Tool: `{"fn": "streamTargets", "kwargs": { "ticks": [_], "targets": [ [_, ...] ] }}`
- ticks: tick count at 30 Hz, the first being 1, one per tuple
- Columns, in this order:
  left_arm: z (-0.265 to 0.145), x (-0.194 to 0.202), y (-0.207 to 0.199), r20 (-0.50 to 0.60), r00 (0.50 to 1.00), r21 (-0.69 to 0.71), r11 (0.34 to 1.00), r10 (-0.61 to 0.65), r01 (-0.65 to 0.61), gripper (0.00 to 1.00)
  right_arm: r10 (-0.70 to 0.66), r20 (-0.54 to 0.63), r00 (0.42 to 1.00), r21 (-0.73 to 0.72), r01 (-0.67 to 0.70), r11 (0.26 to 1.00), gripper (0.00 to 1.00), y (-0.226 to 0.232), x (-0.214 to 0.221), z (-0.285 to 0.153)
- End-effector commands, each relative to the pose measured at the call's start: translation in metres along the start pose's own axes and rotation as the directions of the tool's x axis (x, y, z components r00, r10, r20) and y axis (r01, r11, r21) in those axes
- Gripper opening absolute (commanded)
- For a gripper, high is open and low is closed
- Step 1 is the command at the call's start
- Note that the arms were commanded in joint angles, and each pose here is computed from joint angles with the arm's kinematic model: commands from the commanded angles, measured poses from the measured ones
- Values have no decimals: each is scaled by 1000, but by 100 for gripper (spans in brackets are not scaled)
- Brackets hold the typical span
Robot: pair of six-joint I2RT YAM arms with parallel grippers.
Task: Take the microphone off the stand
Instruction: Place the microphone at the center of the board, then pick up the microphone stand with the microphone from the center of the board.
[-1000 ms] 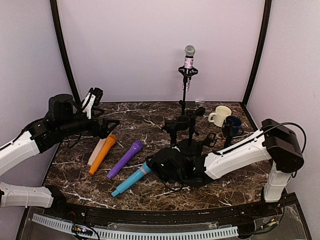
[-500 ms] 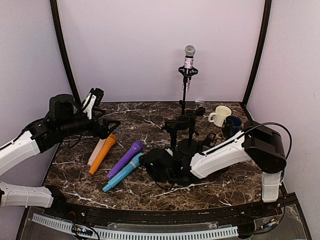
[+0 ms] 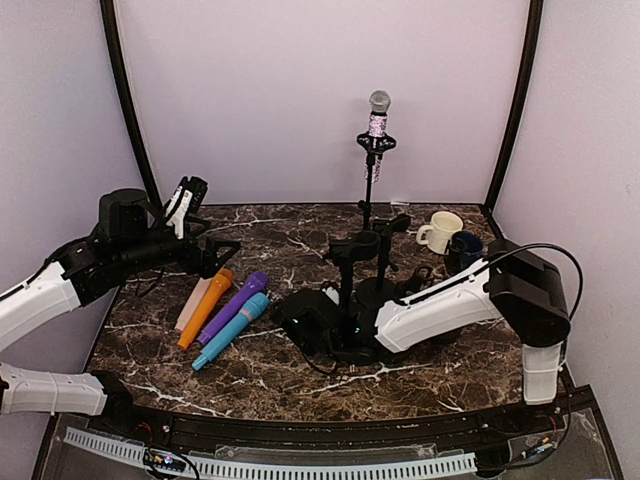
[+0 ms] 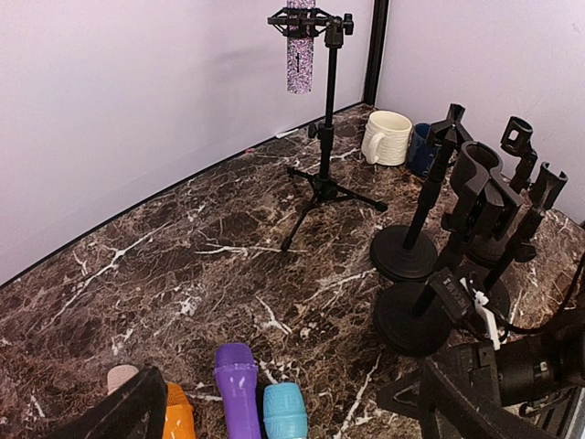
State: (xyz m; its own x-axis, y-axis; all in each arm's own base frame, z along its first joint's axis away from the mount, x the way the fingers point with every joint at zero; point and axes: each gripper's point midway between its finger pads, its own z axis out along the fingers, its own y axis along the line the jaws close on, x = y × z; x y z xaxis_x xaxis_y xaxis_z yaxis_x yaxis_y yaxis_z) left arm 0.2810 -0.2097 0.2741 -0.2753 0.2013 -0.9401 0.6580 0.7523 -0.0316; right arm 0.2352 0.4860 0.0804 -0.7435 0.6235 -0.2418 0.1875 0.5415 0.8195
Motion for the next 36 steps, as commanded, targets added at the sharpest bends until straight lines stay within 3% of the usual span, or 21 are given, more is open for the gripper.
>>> {"fn": "streamTargets", "kwargs": {
  "ticks": [1, 5, 9, 13, 17, 19, 27, 30, 36],
  "targets": [
    [-7, -2, 9, 26, 1000, -57, 998, -3, 4, 98, -68, 46, 997, -127, 73, 989, 75, 57, -4, -36],
    [-10, -2, 20, 28, 1000, -115, 993, 0, 3, 99, -123, 42, 992, -230, 129, 965, 78, 92, 6, -73],
    [-10, 0, 27, 21, 1000, -136, 991, -16, 18, 99, -274, 98, 957, -276, 290, 916, 79, 129, 15, -116],
    [-8, 3, 40, 14, 999, -149, 988, -43, 45, 99, -451, 222, 865, -237, 496, 835, 81, 155, 3, -164],
    [-8, 6, 53, 16, 996, -175, 980, -89, 91, 99, -546, 345, 764, -165, 622, 766, 87, 174, -47, -208],
    [-8, 8, 58, 5, 996, -199, 976, -84, 83, 99, -603, 354, 715, -98, 670, 736, 90, 174, -77, -216],
    [-9, 17, 76, -37, 999, -300, 954, -36, 24, 99, -706, 279, 651, 105, 710, 696, 90, 159, -218, -207],
    [-6, 21, 78, -58, 998, -310, 951, -31, 12, 99, -745, 253, 617, 113, 746, 656, 91, 160, -262, -195],
    [2, 30, 80, -94, 995, -307, 952, -39, 8, 98, -822, 203, 533, 61, 831, 554, 87, 150, -306, -150]
  ]
}}
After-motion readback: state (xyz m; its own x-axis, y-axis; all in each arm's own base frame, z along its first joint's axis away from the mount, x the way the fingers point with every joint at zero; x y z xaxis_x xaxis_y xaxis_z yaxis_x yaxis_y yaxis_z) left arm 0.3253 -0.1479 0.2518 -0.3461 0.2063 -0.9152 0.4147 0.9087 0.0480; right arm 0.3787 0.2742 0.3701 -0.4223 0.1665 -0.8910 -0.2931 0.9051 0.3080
